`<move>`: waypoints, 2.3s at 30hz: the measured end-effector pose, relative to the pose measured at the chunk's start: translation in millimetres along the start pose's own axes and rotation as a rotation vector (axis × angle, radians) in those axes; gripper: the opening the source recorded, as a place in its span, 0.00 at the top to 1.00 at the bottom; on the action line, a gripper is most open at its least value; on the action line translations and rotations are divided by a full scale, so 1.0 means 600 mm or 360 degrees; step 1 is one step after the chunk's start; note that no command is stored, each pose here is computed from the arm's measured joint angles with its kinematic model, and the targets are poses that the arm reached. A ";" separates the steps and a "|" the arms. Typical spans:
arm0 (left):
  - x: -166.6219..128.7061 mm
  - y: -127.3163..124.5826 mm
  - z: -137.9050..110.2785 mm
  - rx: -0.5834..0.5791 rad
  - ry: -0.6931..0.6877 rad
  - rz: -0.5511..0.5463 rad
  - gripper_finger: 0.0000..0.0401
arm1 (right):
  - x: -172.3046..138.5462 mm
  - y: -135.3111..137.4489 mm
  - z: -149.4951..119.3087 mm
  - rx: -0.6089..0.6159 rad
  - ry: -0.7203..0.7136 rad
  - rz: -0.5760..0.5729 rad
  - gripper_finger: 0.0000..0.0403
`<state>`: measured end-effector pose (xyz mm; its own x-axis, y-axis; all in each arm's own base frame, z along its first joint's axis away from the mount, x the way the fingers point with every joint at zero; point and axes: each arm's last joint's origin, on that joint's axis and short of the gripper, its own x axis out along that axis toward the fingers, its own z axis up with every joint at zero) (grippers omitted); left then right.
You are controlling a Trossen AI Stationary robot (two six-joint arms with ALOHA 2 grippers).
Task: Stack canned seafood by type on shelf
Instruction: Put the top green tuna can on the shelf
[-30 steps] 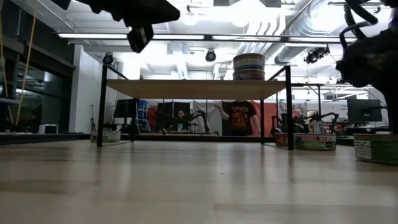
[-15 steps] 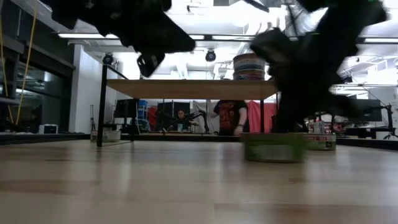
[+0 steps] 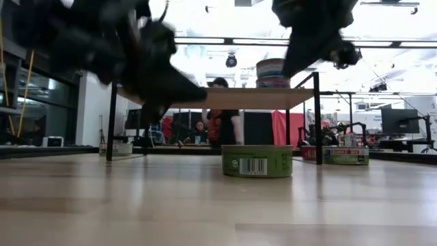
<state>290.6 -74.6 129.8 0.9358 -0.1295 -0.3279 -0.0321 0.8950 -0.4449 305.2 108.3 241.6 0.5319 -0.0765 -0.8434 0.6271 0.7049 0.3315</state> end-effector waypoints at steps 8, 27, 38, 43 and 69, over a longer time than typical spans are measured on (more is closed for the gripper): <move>0.034 0.017 0.000 0.0175 -0.0050 -0.0042 1.00 | -0.004 -0.019 -0.013 0.0000 0.0077 -0.0037 1.00; 0.092 0.007 -0.016 0.0513 0.0194 0.0142 1.00 | 0.089 -0.085 -0.059 0.0386 -0.0030 0.0240 1.00; 0.091 0.009 -0.018 0.0529 0.0224 0.0157 1.00 | 0.145 -0.107 -0.058 0.0483 0.0079 0.0073 1.00; 0.090 0.011 -0.021 0.0536 0.0278 0.0179 1.00 | 0.148 -0.097 -0.054 0.0529 0.0057 0.0173 1.00; 0.064 0.002 -0.002 0.0480 0.0400 0.0212 1.00 | 0.068 0.010 -0.009 0.0200 0.0013 0.0466 1.00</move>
<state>326.1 -79.0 115.6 0.8144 -0.0708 -0.5760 -0.0079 0.9911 -0.1330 327.6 113.2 207.2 0.6960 0.1228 -0.7075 0.5136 0.6035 0.6100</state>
